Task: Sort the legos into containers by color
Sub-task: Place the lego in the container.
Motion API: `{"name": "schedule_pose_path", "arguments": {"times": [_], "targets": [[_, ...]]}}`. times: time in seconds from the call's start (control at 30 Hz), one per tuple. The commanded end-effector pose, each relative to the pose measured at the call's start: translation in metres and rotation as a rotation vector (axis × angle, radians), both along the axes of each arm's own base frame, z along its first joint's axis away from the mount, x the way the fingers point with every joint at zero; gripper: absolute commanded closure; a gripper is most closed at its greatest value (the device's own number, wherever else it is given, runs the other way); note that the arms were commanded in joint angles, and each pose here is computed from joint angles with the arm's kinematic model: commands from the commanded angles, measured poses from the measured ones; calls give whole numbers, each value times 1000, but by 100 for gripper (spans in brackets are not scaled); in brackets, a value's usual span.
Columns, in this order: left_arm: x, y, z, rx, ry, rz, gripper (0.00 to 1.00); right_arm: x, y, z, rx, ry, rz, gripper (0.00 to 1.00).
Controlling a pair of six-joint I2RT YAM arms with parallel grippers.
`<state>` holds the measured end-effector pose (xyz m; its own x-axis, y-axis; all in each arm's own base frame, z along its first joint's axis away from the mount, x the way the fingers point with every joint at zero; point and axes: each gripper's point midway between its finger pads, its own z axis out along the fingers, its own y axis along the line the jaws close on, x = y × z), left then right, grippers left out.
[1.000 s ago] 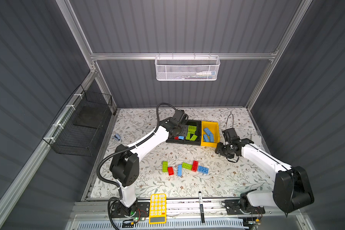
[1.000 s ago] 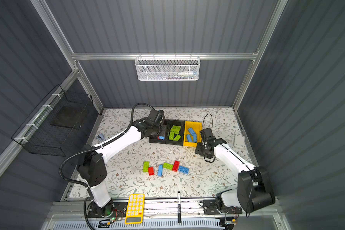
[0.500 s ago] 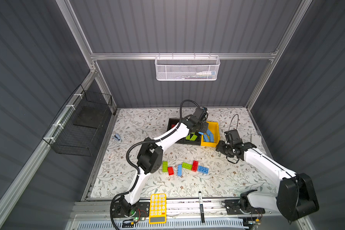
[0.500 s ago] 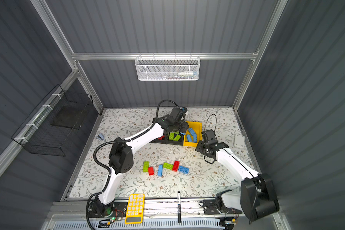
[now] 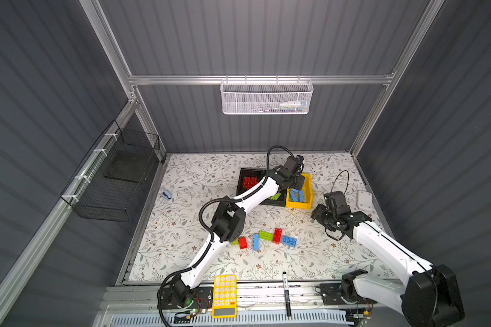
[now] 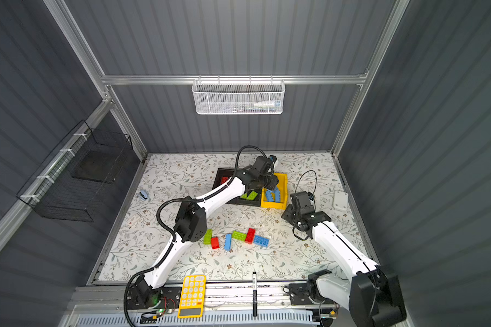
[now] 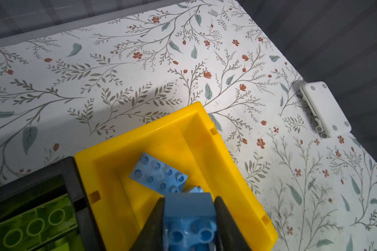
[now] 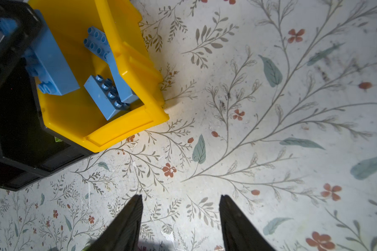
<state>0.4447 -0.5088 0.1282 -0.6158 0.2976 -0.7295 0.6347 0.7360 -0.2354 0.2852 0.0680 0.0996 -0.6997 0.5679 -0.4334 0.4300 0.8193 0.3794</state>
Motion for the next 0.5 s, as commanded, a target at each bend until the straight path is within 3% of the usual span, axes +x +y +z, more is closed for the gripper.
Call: {"name": "schedule_pose_path", "arguments": {"times": [0.0, 0.3, 0.47], "targets": [[1, -6, 1, -10, -12, -16, 78, -8, -7, 2, -21, 5, -15, 40], [3, -3, 26, -32, -54, 1, 38, -16, 9, -26, -53, 132, 169, 37], [9, 11, 59, -36, -117, 31, 33, -15, 16, -23, -80, 142, 256, 36]]}}
